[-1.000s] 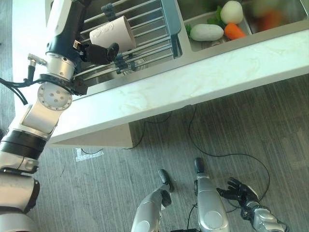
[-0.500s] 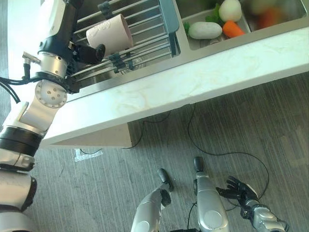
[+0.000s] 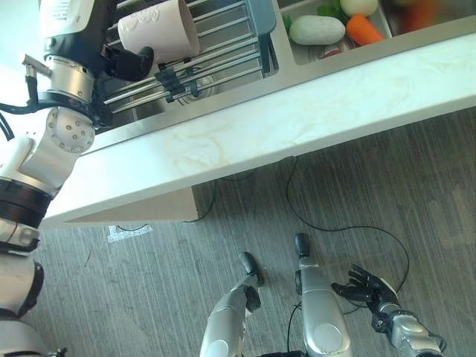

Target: Place the dishes in the dishwasher.

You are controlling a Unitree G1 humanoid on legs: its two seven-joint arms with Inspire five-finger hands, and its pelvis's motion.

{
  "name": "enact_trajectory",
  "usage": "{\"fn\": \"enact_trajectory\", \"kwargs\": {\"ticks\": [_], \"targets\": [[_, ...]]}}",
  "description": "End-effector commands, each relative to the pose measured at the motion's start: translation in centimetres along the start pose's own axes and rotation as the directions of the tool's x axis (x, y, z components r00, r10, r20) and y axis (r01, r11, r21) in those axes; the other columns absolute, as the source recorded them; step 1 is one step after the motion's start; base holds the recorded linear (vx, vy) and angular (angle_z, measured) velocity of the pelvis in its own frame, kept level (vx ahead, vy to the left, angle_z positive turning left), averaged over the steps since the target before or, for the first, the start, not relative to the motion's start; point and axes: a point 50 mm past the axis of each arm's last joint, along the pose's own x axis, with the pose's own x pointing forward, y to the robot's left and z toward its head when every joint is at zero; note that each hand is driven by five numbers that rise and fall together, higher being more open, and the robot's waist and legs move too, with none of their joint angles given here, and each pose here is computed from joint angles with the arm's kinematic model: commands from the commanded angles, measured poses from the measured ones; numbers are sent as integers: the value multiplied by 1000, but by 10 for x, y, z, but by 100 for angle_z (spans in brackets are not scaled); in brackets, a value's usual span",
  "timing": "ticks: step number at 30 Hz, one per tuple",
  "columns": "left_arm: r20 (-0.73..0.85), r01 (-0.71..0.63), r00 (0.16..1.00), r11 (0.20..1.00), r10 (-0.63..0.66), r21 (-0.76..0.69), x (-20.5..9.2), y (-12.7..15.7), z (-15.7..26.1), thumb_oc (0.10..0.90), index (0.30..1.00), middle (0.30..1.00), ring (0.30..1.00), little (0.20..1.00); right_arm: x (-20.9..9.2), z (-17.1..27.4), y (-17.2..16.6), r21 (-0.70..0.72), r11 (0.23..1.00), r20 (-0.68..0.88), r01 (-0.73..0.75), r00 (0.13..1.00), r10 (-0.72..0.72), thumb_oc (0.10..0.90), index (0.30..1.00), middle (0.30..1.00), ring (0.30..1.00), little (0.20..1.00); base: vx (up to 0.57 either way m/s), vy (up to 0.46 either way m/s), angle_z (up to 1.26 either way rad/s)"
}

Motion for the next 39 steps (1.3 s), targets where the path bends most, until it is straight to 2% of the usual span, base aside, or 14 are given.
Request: {"fn": "enact_trajectory", "kwargs": {"ticks": [1, 4, 6, 9, 13, 20, 24, 33, 39], "targets": [[31, -239, 971, 970, 238, 45, 24, 82, 5, 800, 900, 900, 900, 900, -9, 5, -18, 2, 1000, 41, 29, 999, -30, 800, 900, 900, 900, 900, 0, 0, 0], [16, -156, 988, 988, 156, 12, 27, 77, 6, 800, 900, 900, 900, 900, -9, 8, -19, 2, 1000, 52, 25, 998, -25, 800, 900, 900, 900, 900, 10, 7, 1], [-5, -29, 1000, 998, 29, -49, 29, 69, 6, 800, 900, 900, 900, 900, -9, 10, -18, 0, 1000, 58, 22, 998, -22, 800, 900, 900, 900, 900, 0, 0, 0], [-20, 132, 991, 983, -136, -130, 30, 52, 6, 800, 900, 900, 900, 900, -10, 10, -18, -3, 1000, 63, 26, 998, -25, 800, 900, 900, 900, 900, 22, 18, -1], [-27, 234, 970, 957, -242, -173, 29, 41, 5, 800, 900, 900, 900, 900, -11, 9, -21, -7, 999, 62, 33, 998, -33, 800, 900, 900, 900, 900, 17, 24, 2], [-11, 267, 962, 950, -272, -161, 29, 35, 8, 800, 900, 900, 900, 900, -11, 9, -22, -6, 999, 67, 43, 997, -43, 800, 900, 900, 900, 900, 8, 9, 0], [-36, 263, 963, 959, -268, -105, 31, 37, 7, 800, 900, 900, 900, 900, -11, 12, -22, -5, 999, 83, 48, 995, -48, 800, 900, 900, 900, 900, 16, 10, 0], [-51, 222, 973, 971, -226, -88, 30, 39, -1, 800, 900, 900, 900, 900, -15, 11, -23, 14, 999, 92, 40, 995, -41, 800, 900, 900, 900, 900, 26, -1, 0], [-42, 211, 975, 969, -218, -129, 30, 37, 1, 800, 900, 900, 900, 900, -18, 15, -29, 22, 998, 124, 66, 990, -68, 800, 900, 900, 900, 900, 8, 23, -3]]}}
